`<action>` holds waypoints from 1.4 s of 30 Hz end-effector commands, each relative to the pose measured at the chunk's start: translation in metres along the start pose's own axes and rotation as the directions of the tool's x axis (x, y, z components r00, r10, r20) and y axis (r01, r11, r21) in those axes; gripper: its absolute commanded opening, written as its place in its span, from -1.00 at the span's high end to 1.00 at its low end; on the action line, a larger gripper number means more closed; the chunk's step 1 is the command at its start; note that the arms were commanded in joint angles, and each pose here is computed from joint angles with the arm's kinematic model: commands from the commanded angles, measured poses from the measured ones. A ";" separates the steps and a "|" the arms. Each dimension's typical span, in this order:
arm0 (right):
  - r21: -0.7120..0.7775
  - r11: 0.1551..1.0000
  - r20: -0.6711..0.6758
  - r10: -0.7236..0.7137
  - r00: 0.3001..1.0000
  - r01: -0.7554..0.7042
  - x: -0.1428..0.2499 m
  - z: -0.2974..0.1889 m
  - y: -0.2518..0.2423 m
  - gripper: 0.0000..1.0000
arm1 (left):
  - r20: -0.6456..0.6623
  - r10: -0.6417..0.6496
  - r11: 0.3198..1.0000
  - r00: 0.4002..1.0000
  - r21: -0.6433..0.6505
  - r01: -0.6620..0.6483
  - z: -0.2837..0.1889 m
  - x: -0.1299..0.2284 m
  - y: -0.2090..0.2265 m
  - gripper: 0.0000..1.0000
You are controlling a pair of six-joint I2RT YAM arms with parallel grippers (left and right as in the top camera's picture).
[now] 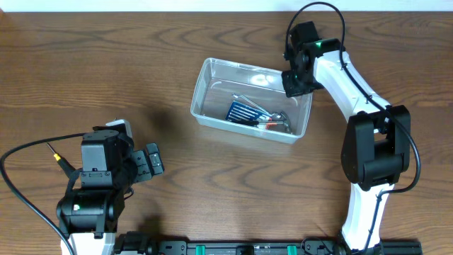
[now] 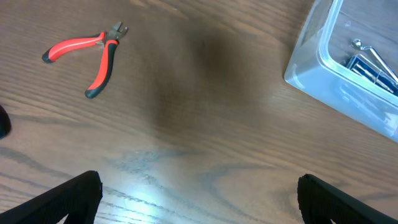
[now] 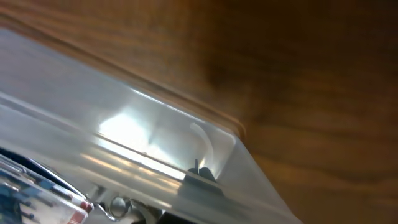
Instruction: Pack container
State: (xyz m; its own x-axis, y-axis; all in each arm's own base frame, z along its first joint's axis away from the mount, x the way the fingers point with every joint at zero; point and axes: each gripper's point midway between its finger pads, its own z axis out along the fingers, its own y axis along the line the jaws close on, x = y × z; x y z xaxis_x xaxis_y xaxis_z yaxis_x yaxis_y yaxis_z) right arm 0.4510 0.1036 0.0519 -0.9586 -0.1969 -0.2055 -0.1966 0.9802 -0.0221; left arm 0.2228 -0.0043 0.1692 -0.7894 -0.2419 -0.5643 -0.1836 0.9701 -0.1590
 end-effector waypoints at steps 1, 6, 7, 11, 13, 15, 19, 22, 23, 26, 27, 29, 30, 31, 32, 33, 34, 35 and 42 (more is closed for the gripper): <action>0.006 1.000 0.029 -0.026 0.999 0.026 -0.008 0.003 -0.005 0.97 | 0.023 0.003 1.000 1.000 0.000 -0.003 -0.005 -0.007 -0.001 -0.97; 0.006 0.999 0.063 -0.033 0.997 0.033 -0.016 0.003 -0.004 0.97 | 0.023 0.003 1.000 1.000 0.000 -0.003 -0.005 -0.007 -0.001 -0.97; 0.006 0.999 0.067 -0.040 0.997 0.039 -0.018 0.003 -0.004 0.97 | 0.023 0.003 1.000 1.000 0.000 -0.003 -0.005 -0.007 -0.001 -0.97; 0.011 0.998 0.097 -0.065 0.993 0.064 -0.025 0.002 -0.004 0.98 | 0.023 0.003 1.000 1.000 0.000 -0.003 -0.005 -0.007 -0.001 -0.97; 0.011 0.998 0.112 -0.068 0.991 0.067 -0.028 0.002 -0.004 0.97 | 0.023 0.003 1.000 1.000 0.000 -0.003 -0.005 -0.007 -0.001 -0.97; 0.011 0.998 0.126 -0.068 0.990 0.067 -0.032 0.001 -0.004 0.97 | 0.023 0.003 1.000 1.000 0.000 -0.003 -0.005 -0.007 -0.001 -0.97; 0.012 0.998 0.144 -0.068 0.987 0.067 -0.037 0.001 -0.004 0.97 | 0.023 0.003 1.000 1.000 -0.001 -0.003 -0.005 -0.007 -0.001 -0.97; 0.013 0.997 0.144 -0.079 0.986 0.078 -0.036 0.001 -0.004 0.98 | 0.023 0.003 1.000 1.000 0.000 -0.003 -0.005 -0.007 -0.001 -0.97; 0.015 0.996 0.144 -0.085 0.986 0.083 -0.036 0.001 -0.004 0.98 | 0.023 0.003 1.000 1.000 0.000 -0.003 -0.005 -0.007 -0.001 -0.97; 0.020 0.993 0.151 -0.114 0.982 0.112 -0.038 0.001 -0.004 0.98 | 0.023 0.003 1.000 1.000 0.000 -0.003 -0.005 -0.007 -0.001 -0.97; 0.022 0.992 0.157 -0.126 0.980 0.124 -0.040 0.000 -0.004 0.97 | 0.023 0.003 1.000 1.000 0.000 -0.003 -0.005 -0.007 -0.001 -0.97; 0.025 0.990 0.165 -0.139 0.976 0.136 -0.042 0.000 -0.004 0.98 | 0.023 0.003 1.000 1.000 0.000 -0.003 -0.005 -0.007 -0.001 -0.97; 0.026 0.990 0.168 -0.141 0.976 0.139 -0.043 0.000 -0.004 0.97 | 0.023 0.003 1.000 1.000 0.000 -0.003 -0.005 -0.007 -0.001 -0.97; 0.027 0.989 0.172 -0.147 0.974 0.144 -0.044 0.000 -0.004 0.97 | 0.023 0.003 1.000 1.000 0.000 -0.003 -0.005 -0.007 -0.001 -0.97; 0.028 0.989 0.176 -0.148 0.973 0.145 -0.045 -0.001 -0.004 0.97 | 0.023 0.003 1.000 1.000 0.000 -0.003 -0.005 -0.007 -0.001 -0.97; 0.028 0.989 0.179 -0.148 0.973 0.145 -0.045 -0.001 -0.004 0.97 | 0.023 0.003 1.000 1.000 -0.001 -0.003 -0.005 -0.007 -0.001 -0.97; 0.029 0.989 0.181 -0.148 0.972 0.145 -0.046 -0.001 -0.004 0.97 | 0.023 0.003 1.000 1.000 0.000 -0.003 -0.005 -0.007 -0.001 -0.97; 0.024 0.989 0.181 -0.148 0.972 0.146 -0.046 -0.001 -0.003 0.97 | 0.023 0.003 1.000 1.000 0.000 -0.003 -0.005 -0.007 -0.001 -0.97; -0.101 0.977 0.025 -0.188 0.982 0.189 -0.002 -0.001 0.030 0.86 | 0.023 0.003 1.000 1.000 0.000 -0.003 -0.005 -0.007 -0.001 -0.97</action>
State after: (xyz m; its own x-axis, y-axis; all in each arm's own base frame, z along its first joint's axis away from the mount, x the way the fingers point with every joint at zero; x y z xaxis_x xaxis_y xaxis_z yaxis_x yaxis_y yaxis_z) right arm 0.4592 0.1171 0.0544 -0.9056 -0.3422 -0.2505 -0.3511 0.9363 -0.0094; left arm 0.2227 -0.0043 0.1691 -0.7896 -0.2419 -0.5640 -0.1837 0.9701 -0.1589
